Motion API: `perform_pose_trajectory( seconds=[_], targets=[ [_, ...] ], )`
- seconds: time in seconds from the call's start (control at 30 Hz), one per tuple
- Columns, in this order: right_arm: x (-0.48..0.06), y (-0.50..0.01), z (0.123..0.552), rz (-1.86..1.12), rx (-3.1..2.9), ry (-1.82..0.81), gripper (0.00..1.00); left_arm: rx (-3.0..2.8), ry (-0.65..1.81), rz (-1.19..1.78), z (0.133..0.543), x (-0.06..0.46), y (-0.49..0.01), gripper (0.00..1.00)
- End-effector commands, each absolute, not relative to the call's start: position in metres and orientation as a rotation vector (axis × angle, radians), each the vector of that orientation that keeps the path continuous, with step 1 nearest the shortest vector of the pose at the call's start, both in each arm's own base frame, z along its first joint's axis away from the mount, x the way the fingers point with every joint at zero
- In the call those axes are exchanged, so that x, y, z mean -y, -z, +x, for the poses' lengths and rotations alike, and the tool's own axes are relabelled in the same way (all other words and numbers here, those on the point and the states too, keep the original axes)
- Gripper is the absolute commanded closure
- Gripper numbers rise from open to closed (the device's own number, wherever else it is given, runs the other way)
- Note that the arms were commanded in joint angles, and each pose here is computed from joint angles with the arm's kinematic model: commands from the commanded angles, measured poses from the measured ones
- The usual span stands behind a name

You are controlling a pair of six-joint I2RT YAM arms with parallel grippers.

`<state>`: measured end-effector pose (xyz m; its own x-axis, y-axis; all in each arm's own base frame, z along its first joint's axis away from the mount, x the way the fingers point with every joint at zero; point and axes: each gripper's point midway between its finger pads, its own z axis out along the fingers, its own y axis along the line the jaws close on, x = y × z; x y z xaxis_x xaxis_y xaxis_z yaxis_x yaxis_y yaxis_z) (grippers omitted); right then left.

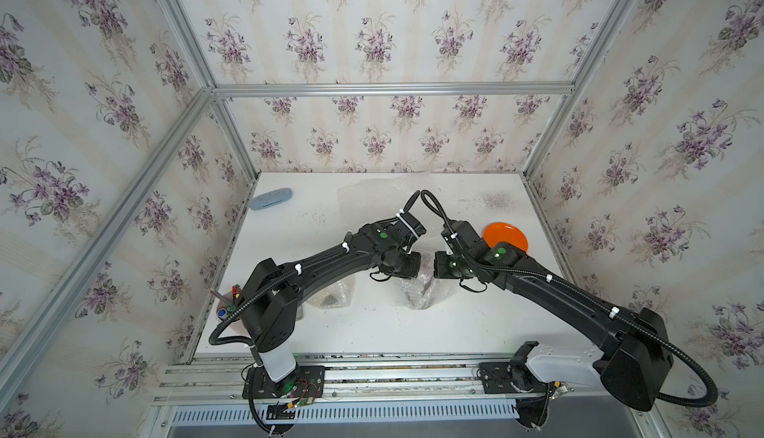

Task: Unpack dinner plates from bubble wrap
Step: Unwrap the bubble wrap at the center of the board.

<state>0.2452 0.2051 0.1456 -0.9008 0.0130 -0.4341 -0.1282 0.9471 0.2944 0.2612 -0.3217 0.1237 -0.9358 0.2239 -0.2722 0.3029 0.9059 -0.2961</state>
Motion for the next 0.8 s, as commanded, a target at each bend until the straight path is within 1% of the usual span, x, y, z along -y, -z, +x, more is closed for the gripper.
perform_pose_trajectory(
  seconds=[0.0, 0.1, 0.2, 0.37, 0.5, 0.6, 0.77],
  targets=[
    [-0.185, -0.141, 0.235, -0.004, -2.68, -0.384, 1.0, -2.925, 0.197, 0.353, 0.258, 0.276, -0.103, 1.0],
    [-0.191, -0.137, 0.228, 0.006, -2.679, -0.476, 1.0, -2.907, 0.329, 0.35, 0.259, 0.294, -0.108, 1.0],
    [-0.189, -0.129, 0.224, 0.017, -2.697, -0.475, 0.99, -2.894, 0.388, 0.337, 0.26, 0.302, -0.115, 1.0],
    [-0.179, -0.111, 0.214, 0.063, -2.741, -0.451, 0.96, -2.881, 0.381, 0.332, 0.26, 0.298, -0.118, 1.0],
    [-0.168, -0.102, 0.205, 0.085, -2.781, -0.397, 0.96, -2.884, 0.369, 0.318, 0.259, 0.294, -0.117, 1.0],
    [-0.159, -0.103, 0.202, 0.095, -2.791, -0.351, 0.98, -2.886, 0.347, 0.306, 0.258, 0.29, -0.114, 1.0],
    [-0.152, -0.111, 0.199, 0.12, -2.776, -0.361, 0.99, -2.882, 0.303, 0.277, 0.262, 0.283, -0.111, 1.0]
  ],
)
